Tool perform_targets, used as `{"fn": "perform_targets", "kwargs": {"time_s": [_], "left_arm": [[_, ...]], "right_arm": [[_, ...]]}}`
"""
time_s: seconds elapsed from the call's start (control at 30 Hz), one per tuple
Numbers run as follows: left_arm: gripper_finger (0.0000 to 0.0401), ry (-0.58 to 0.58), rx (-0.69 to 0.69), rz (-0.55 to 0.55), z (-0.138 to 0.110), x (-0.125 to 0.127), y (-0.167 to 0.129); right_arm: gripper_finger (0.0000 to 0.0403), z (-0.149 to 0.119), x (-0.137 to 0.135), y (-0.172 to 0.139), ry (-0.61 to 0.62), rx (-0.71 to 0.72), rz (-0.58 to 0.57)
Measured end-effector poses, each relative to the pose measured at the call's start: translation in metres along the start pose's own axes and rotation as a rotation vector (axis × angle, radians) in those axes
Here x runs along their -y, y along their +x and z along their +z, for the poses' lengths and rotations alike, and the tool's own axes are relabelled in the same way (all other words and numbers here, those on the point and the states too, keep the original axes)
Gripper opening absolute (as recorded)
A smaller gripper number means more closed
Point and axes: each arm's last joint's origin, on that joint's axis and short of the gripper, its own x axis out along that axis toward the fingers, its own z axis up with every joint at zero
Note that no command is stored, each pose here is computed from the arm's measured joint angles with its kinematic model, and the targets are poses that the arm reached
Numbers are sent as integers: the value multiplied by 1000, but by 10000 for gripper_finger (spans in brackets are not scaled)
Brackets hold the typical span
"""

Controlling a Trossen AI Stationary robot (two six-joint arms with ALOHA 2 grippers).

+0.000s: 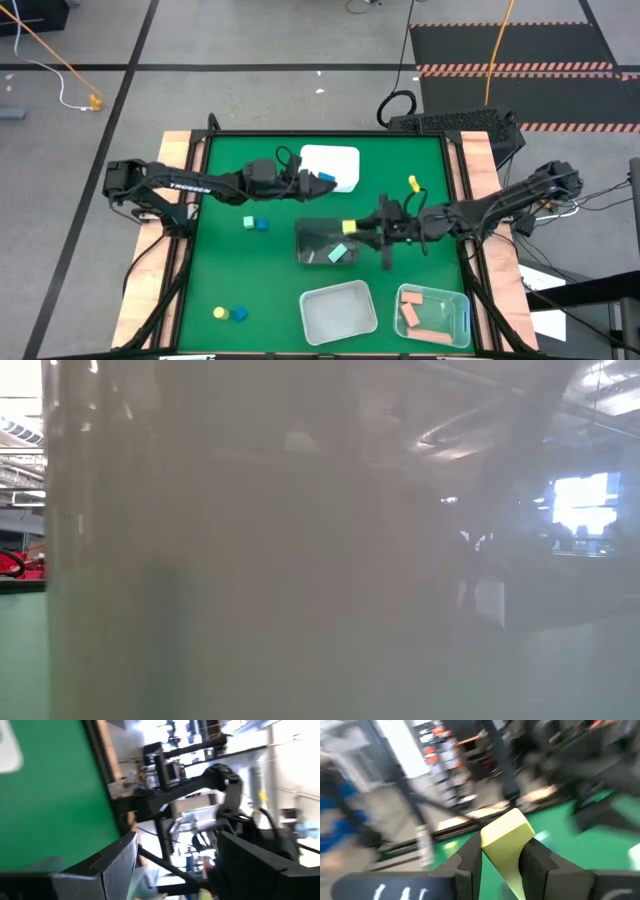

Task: Sort & place blocks by color
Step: Put the middle light green block into the gray bin

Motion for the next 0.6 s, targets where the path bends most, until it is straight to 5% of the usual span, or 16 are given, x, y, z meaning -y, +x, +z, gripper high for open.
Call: {"fn": "perform_targets", "kwargs": {"time_s": [0.23, 0.6], "left_arm": [[275, 26, -42, 137, 8, -17, -2], [276, 70, -131, 165, -15, -16, -2]], "right_arm": [[79, -5, -5, -14, 278, -223, 191], [79, -38, -23, 0, 290, -374, 227]]}}
